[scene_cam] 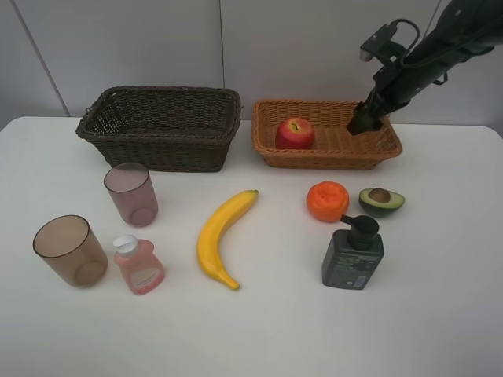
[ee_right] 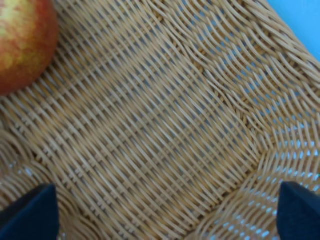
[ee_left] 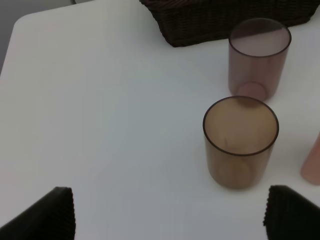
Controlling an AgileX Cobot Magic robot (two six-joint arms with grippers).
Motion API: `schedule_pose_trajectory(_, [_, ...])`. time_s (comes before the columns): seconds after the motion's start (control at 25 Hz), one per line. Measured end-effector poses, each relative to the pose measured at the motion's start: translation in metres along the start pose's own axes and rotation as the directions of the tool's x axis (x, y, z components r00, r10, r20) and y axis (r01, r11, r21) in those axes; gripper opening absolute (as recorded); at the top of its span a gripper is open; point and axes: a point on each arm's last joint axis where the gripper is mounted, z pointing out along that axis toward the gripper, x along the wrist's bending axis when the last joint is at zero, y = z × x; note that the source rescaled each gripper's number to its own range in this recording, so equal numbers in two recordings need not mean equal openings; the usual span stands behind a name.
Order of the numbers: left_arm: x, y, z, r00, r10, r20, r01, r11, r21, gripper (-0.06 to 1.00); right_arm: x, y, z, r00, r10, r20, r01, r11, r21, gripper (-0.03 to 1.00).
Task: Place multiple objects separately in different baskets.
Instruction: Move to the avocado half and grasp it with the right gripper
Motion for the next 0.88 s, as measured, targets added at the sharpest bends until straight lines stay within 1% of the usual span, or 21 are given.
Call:
schedule_pose_trajectory(0.12, [0.0,0.0,0.0,1.0,0.0,0.0,0.0,1.0,0.0,1.0,-0.002,0.004,-0.017,1.0,-0.024,0.019,0.024,1.0,-0.002,0.87])
schedule_pose_trajectory(0.24, [0.0,0.0,0.0,1.0,0.0,0.0,0.0,1.0,0.0,1.0,-0.001,0.005,-0.029,0.999,-0.046,0.012,0.046,0.999,0.014,0.87])
schedule_pose_trajectory(0.4, [0.0,0.0,0.0,1.0,0.0,0.0,0.0,1.0,0.0,1.0,0.002,0.004,-0.042,0.997,-0.074,-0.014,0.075,0.996,0.05,0.87])
schedule_pose_trajectory(0.56, [0.0,0.0,0.0,1.0,0.0,0.0,0.0,1.0,0.0,1.0,0.007,0.001,-0.056,0.994,-0.088,-0.063,0.094,0.992,0.089,0.87])
schedule_pose_trajectory(0.72, [0.0,0.0,0.0,1.0,0.0,0.0,0.0,1.0,0.0,1.0,0.019,-0.008,-0.063,0.991,-0.085,-0.1,0.097,0.988,0.121,0.87])
schedule_pose_trajectory(0.88, [0.0,0.0,0.0,1.0,0.0,0.0,0.0,1.0,0.0,1.0,0.035,-0.022,-0.072,0.991,-0.085,-0.108,0.099,0.986,0.137,0.87])
